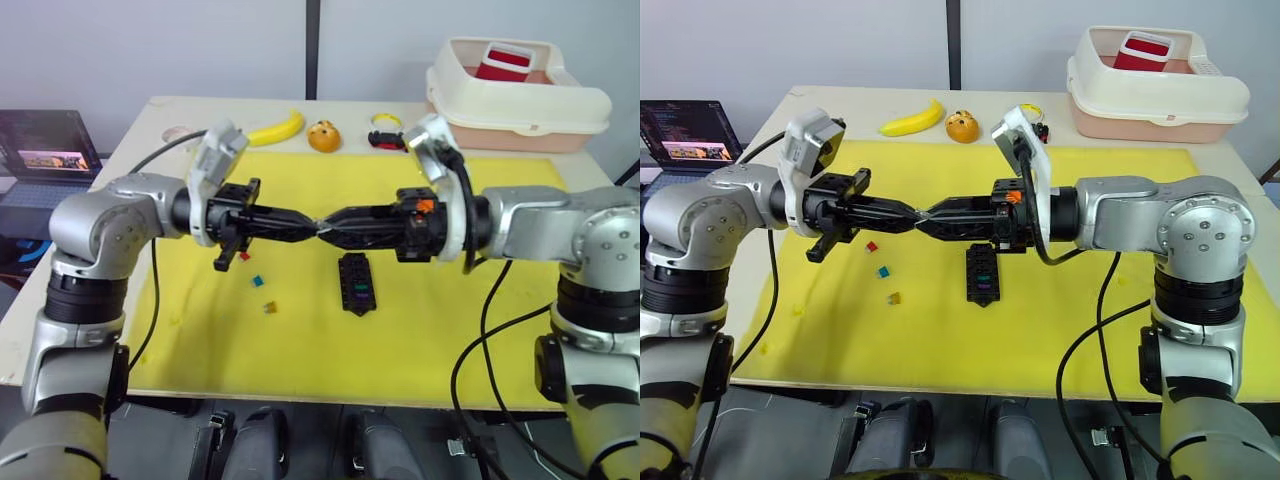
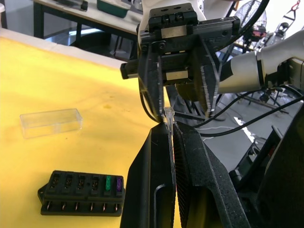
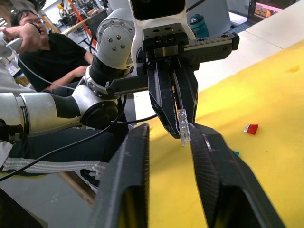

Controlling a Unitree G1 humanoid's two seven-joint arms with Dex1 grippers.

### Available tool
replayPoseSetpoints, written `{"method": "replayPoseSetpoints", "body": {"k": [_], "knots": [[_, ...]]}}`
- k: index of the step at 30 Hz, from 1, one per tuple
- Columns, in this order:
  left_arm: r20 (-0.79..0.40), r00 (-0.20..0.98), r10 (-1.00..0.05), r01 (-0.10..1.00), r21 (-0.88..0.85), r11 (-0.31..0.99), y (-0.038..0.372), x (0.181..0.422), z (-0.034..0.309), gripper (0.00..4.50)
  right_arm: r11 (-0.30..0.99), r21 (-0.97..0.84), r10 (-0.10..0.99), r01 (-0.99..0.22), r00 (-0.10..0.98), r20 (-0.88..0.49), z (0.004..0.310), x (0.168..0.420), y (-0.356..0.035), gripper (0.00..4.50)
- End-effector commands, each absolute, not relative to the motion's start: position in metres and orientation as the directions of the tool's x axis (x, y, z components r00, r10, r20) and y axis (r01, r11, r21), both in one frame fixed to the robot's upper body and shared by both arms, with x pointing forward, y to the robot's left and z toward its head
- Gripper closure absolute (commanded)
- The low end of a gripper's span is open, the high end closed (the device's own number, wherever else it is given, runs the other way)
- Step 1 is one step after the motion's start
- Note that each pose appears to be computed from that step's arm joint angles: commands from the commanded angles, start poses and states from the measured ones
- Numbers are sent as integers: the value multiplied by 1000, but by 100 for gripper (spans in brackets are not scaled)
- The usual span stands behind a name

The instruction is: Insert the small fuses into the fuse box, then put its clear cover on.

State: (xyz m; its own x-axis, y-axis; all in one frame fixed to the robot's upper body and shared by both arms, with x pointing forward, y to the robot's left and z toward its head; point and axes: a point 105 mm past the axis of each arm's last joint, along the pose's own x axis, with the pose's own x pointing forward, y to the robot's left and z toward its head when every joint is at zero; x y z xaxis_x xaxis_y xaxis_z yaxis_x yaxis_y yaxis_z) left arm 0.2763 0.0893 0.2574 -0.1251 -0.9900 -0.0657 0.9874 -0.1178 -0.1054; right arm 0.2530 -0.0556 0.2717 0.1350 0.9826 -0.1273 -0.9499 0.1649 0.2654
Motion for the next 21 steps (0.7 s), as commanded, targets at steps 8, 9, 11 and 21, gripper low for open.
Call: {"method": "replayPoseSetpoints", "body": {"k": [8,9,11,21], "knots": [[-60,-122,-991,991,-61,-118,89,274,264,450,147,234,986,-961,124,-107,280,249,-56,297],[-61,-122,-991,991,-60,-118,89,274,264,450,146,234,987,-961,124,-107,280,249,-56,297],[-61,-120,-991,991,-59,-117,89,274,264,450,143,232,987,-962,121,-107,280,248,-56,297],[-62,-114,-992,992,-55,-111,89,274,265,450,143,223,986,-964,120,-115,279,248,-56,448]]}}
